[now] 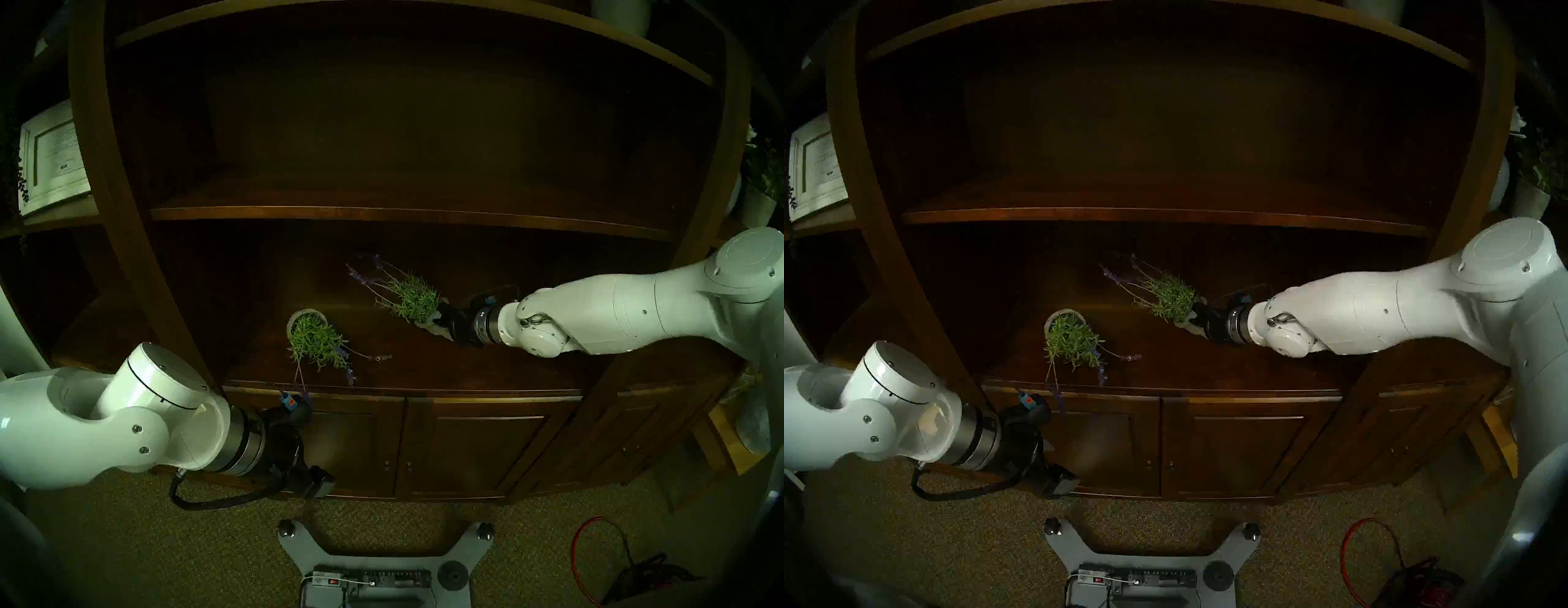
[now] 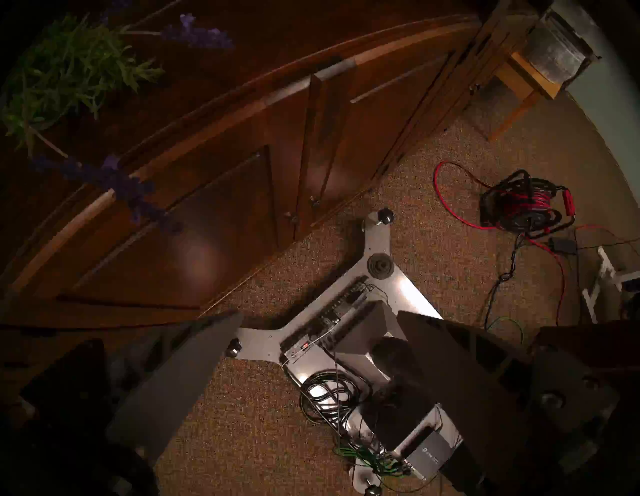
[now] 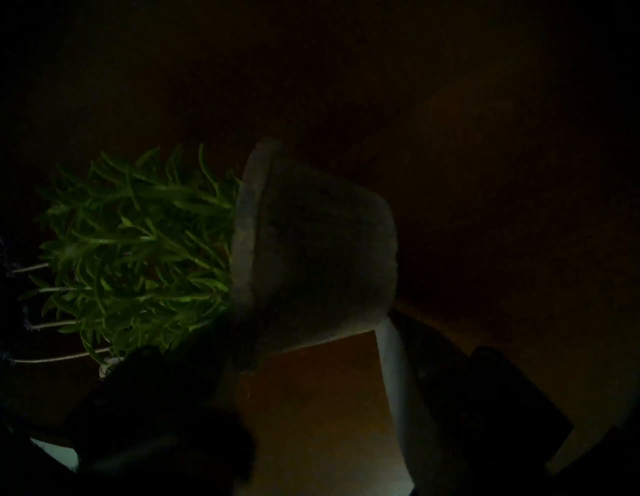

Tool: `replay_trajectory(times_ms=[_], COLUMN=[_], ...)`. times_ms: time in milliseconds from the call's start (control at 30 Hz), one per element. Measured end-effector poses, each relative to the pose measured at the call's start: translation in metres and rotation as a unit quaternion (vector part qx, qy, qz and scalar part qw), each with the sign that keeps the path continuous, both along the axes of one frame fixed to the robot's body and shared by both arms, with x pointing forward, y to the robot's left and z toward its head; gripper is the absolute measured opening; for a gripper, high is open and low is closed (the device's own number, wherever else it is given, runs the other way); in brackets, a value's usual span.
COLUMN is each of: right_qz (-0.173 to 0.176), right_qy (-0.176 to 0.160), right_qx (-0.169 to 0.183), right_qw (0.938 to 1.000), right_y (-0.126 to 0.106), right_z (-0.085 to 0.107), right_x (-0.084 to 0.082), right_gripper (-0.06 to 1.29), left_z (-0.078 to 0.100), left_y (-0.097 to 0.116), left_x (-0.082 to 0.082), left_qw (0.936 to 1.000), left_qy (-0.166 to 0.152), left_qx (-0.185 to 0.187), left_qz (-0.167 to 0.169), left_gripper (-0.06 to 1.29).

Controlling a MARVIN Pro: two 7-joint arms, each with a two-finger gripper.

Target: Place the fake decorative plant upright

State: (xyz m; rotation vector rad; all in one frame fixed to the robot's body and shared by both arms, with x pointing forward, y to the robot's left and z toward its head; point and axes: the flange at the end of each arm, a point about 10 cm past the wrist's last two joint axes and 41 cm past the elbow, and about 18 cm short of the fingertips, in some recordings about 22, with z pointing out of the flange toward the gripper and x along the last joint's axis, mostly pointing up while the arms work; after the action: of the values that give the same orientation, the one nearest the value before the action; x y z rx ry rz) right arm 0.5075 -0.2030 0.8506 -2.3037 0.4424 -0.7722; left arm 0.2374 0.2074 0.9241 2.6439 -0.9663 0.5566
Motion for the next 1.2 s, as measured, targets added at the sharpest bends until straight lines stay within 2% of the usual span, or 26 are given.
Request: replay_trajectory(times_ms=[533, 800, 1200], right_qz=[-0.003, -0.006, -0.009], right_qy=[0.001, 0.005, 0.013], right_qx=[0.010, 0.008, 0.003], right_qw=[0.9999, 0.9999, 0.9999], right_y=[-0.0039, -0.0046, -0.0052], right_z=[-0.0027, -0.0023, -0.0030], right_x=[-0.0018, -0.0022, -0.0039], right_gripper=[0.64, 0.71, 0.75], left_z=[0.0000, 0.0000, 0.0000], left_y=[0.0000, 0.0000, 0.0000], left_x=[0.0000, 0.0000, 0.0000], left_qw=[1.0000, 1.0000, 1.0000], left_qy=[0.000, 0.000, 0.000], left_qx=[0.000, 0.000, 0.000], left_qz=[0.000, 0.000, 0.000], left_gripper=[1.21, 1.21, 1.21])
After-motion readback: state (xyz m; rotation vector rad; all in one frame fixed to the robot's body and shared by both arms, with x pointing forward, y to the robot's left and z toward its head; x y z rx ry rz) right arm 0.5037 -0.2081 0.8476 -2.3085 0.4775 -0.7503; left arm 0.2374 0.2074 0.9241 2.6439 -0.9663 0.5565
